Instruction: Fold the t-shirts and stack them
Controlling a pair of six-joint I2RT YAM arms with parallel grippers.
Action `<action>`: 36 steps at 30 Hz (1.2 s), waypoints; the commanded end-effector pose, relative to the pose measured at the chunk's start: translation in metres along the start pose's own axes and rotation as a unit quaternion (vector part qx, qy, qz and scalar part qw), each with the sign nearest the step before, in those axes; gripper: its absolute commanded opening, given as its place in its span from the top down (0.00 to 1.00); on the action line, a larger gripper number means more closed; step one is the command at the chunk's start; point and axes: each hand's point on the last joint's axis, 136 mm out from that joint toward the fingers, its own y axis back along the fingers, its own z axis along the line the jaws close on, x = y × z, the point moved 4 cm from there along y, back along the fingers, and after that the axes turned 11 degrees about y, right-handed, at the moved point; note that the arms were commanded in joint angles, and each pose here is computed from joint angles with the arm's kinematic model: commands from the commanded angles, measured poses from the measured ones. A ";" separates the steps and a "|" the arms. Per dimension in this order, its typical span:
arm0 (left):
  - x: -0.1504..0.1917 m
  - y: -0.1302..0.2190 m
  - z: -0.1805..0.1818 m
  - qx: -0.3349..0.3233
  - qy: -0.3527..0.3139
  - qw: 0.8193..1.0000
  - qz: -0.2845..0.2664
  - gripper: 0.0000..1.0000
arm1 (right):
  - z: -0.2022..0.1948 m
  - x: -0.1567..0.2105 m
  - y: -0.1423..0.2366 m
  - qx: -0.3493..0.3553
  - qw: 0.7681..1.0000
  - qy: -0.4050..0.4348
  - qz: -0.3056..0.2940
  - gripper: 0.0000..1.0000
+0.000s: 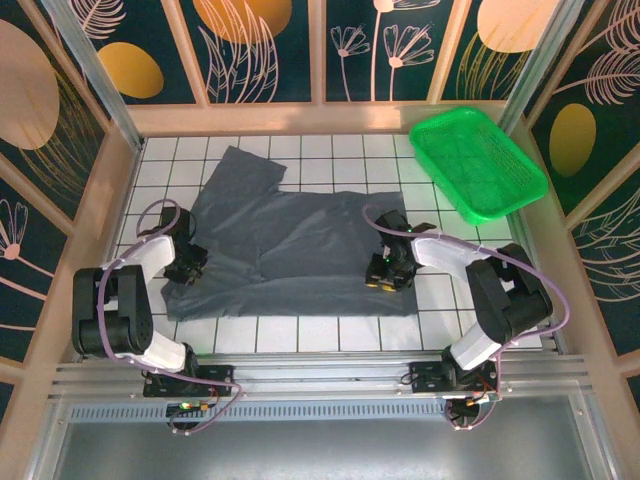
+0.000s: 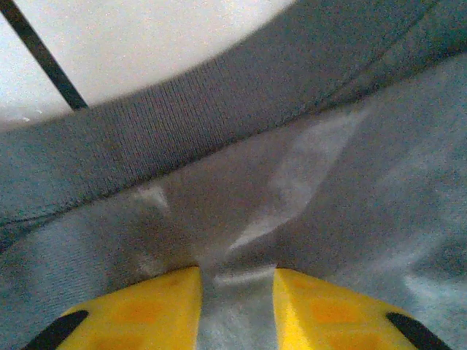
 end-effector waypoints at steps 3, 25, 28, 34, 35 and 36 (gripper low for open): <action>-0.039 0.038 -0.070 0.035 -0.028 0.996 -0.074 0.60 | 0.017 -0.051 0.054 -0.004 0.993 0.024 -0.113 0.52; -0.081 -0.024 -0.366 0.269 -0.161 0.938 -0.150 0.63 | 0.017 -0.237 0.114 -0.073 0.956 0.005 -0.284 0.52; -0.081 -0.035 -0.376 0.285 -0.158 0.932 -0.159 0.61 | 0.015 -0.232 0.113 -0.073 0.957 0.006 -0.280 0.52; -0.072 -0.064 -0.383 0.288 -0.164 0.931 -0.153 0.58 | 0.006 -0.222 0.110 -0.074 0.959 -0.002 -0.272 0.52; -0.069 -0.068 -0.384 0.286 -0.169 0.931 -0.148 0.57 | 0.004 -0.221 0.110 -0.073 0.960 -0.002 -0.271 0.52; -0.065 -0.071 -0.385 0.285 -0.174 0.931 -0.146 0.56 | 0.003 -0.220 0.110 -0.073 0.960 -0.002 -0.270 0.52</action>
